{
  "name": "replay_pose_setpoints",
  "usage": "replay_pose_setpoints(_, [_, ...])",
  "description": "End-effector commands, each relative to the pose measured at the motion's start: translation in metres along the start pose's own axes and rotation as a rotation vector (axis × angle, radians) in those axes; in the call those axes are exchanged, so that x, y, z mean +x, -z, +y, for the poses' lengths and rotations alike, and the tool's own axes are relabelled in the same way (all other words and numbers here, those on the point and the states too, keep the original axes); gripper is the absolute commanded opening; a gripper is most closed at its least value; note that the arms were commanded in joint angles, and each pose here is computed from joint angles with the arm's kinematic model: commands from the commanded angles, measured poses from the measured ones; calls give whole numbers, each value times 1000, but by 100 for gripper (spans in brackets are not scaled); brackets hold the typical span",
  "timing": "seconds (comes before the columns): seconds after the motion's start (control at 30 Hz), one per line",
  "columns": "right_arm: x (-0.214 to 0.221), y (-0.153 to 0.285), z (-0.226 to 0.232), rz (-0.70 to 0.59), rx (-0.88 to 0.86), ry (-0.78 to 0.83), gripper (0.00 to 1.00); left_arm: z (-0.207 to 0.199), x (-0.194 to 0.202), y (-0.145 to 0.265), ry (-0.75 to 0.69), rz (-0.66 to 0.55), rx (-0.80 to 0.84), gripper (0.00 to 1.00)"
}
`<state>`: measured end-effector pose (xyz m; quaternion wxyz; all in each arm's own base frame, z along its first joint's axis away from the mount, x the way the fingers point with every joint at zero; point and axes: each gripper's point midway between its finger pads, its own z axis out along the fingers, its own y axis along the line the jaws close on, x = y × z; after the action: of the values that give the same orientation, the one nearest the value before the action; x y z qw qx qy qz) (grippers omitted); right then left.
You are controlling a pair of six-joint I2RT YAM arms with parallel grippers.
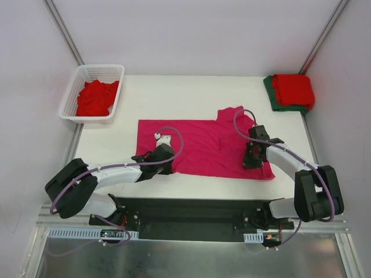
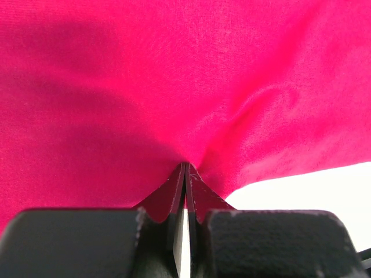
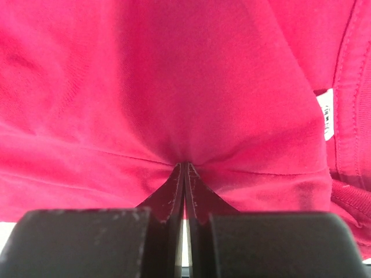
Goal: Fold and stack the t-shirts
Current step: Fold the flattened tshirt in 1/3 of the way
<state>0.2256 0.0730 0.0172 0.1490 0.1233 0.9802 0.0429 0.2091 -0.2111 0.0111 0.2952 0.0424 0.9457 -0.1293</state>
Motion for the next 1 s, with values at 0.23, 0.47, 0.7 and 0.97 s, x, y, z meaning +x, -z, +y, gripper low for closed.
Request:
replay_pose_setpoints(0.23, [8,13,-9,9,25,-29,1,47,61,7,-35,180,-153,0])
replay_pose_setpoints(0.47, [8,14,-11,9,38,-31,1,49,69,10,-23,185,-155,0])
replay_pose_setpoints(0.7, [9,13,-12,18,44,-32,1,56,78,13,33,189,-183,0])
replay_pose_setpoints(0.97, [11,10,-15,64,75,-28,1,65,84,17,90,180,-225,0])
